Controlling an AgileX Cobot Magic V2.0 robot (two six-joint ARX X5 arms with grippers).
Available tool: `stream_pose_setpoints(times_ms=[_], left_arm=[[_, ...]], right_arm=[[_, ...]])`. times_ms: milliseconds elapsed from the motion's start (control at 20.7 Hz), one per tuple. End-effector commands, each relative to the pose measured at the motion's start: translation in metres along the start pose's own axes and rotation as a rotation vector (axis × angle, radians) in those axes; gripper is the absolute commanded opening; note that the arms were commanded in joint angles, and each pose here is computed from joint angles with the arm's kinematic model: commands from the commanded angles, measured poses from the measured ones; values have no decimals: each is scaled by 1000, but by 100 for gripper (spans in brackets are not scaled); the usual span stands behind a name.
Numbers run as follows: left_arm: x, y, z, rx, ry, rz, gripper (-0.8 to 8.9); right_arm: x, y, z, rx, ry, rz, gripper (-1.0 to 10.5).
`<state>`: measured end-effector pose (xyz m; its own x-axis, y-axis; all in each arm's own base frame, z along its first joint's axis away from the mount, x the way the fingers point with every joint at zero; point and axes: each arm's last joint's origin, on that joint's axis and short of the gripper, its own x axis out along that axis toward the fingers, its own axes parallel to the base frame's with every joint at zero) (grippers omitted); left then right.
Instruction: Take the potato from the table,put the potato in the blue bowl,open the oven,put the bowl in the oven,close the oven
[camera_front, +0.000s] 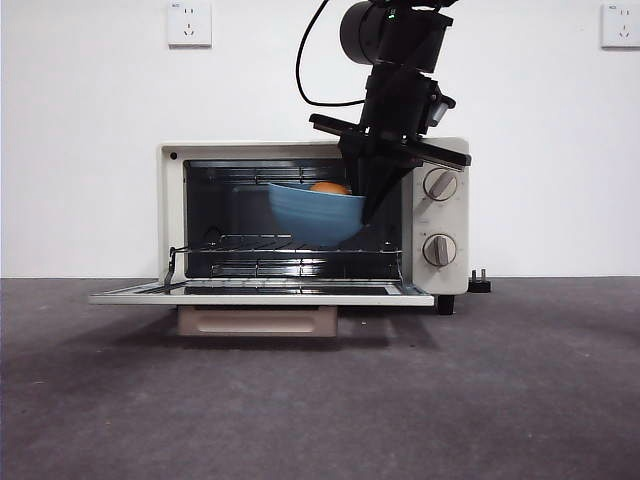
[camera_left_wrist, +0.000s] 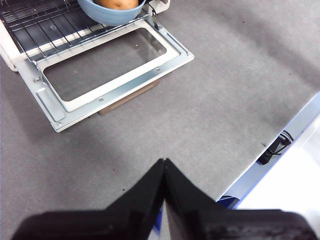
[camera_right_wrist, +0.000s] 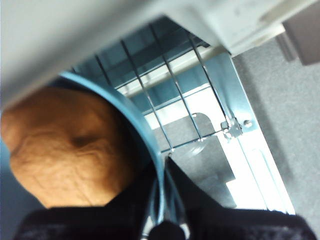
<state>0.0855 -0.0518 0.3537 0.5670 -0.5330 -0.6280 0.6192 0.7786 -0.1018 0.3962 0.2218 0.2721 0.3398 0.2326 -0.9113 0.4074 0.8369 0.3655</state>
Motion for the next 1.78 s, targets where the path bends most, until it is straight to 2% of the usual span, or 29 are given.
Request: stream_pose_setpoints(times_ms=[48, 482, 627, 1012, 1253, 1398, 1639, 1783], left_arm=[[0, 0, -1, 3, 1, 1, -5], [0, 0, -1, 2, 7, 1, -5], [0, 0, -1, 1, 7, 1, -5], [0, 0, -3, -2, 22, 1, -5], [0, 0, -3, -3, 24, 0, -5], [0, 0, -3, -3, 24, 0, -5], [0, 0, -3, -3, 24, 1, -5], [0, 0, -3, -3, 24, 1, -5]], right_arm=[[3, 0, 2, 25, -6, -1, -12], [3, 2, 5, 44, -31, 23, 13], [2, 4, 6, 43, -39, 39, 135], [-2, 6, 6, 40, -49, 55, 134], [-16, 14, 10, 24, -80, 103, 133], [-22, 13, 10, 24, -69, 86, 133], [-32, 13, 9, -20, -61, 70, 132], [-46, 17, 6, -108, -66, 77, 131]])
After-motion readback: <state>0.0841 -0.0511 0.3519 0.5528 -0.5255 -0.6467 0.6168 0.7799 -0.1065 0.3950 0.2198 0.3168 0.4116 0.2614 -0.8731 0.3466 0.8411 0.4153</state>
